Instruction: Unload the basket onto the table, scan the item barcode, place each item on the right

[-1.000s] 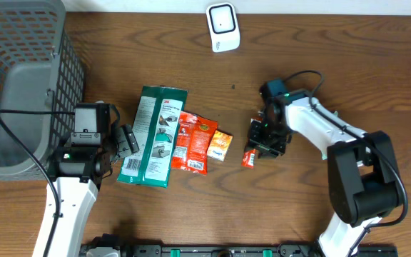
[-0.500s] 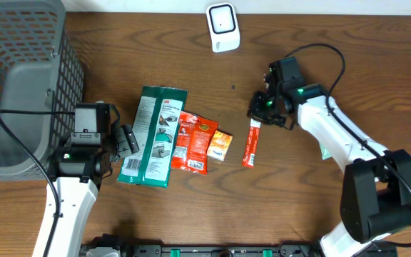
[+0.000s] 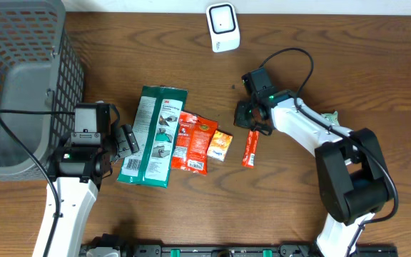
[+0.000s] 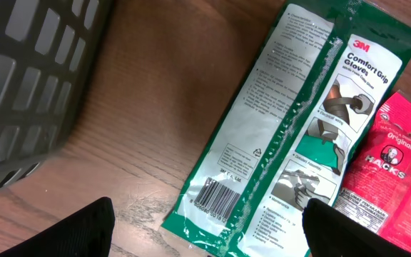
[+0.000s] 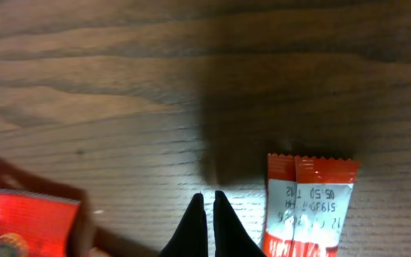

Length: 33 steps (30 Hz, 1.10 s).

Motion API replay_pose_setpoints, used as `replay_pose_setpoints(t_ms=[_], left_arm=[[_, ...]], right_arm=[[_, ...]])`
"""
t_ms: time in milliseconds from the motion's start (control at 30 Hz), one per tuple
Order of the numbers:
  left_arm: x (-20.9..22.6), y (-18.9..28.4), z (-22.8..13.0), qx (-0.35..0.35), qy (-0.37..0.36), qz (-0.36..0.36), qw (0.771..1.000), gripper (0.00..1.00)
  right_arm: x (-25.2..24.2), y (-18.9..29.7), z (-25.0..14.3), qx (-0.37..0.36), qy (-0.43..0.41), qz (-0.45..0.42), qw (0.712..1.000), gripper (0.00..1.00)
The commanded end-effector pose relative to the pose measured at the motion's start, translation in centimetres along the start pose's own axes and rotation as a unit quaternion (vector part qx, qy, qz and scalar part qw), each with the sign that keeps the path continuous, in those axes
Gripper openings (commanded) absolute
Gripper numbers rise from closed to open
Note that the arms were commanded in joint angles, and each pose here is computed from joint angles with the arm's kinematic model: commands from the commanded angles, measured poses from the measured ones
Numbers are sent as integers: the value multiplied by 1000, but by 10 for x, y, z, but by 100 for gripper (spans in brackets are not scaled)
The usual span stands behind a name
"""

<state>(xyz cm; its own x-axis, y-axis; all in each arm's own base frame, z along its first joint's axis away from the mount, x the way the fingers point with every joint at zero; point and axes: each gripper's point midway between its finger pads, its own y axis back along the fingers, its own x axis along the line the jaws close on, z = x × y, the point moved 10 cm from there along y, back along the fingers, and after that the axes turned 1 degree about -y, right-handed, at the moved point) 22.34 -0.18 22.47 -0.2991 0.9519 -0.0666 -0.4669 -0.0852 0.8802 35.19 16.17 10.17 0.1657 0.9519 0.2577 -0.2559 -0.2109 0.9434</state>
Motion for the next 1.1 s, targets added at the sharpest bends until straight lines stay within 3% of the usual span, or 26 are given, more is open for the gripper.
replay_pose_setpoints(t_ms=[0,167,400,600,900,1067], left_arm=[[-1,2,4,-5,3,-4,1000,85],[-1,2,4,-5,3,-4,1000,85],[-1,2,4,-5,3,-4,1000,85],[-1,2,4,-5,3,-4,1000,85],[-1,2,4,-5,3,-4,1000,85],[-1,2,4,-5,3,-4,1000,85]], right_arm=[[-2,-9,-1,-2,17,-23,1000,4],[-8,-14,-3,7,67,-50,996,9],[-34,-8,-12,14,77,-184,980,11],[-48,0,-29,76,83,-234,966,14],[-58,11,-53,173,81,-257,947,20],[-53,12,-60,210,67,-218,951,22]])
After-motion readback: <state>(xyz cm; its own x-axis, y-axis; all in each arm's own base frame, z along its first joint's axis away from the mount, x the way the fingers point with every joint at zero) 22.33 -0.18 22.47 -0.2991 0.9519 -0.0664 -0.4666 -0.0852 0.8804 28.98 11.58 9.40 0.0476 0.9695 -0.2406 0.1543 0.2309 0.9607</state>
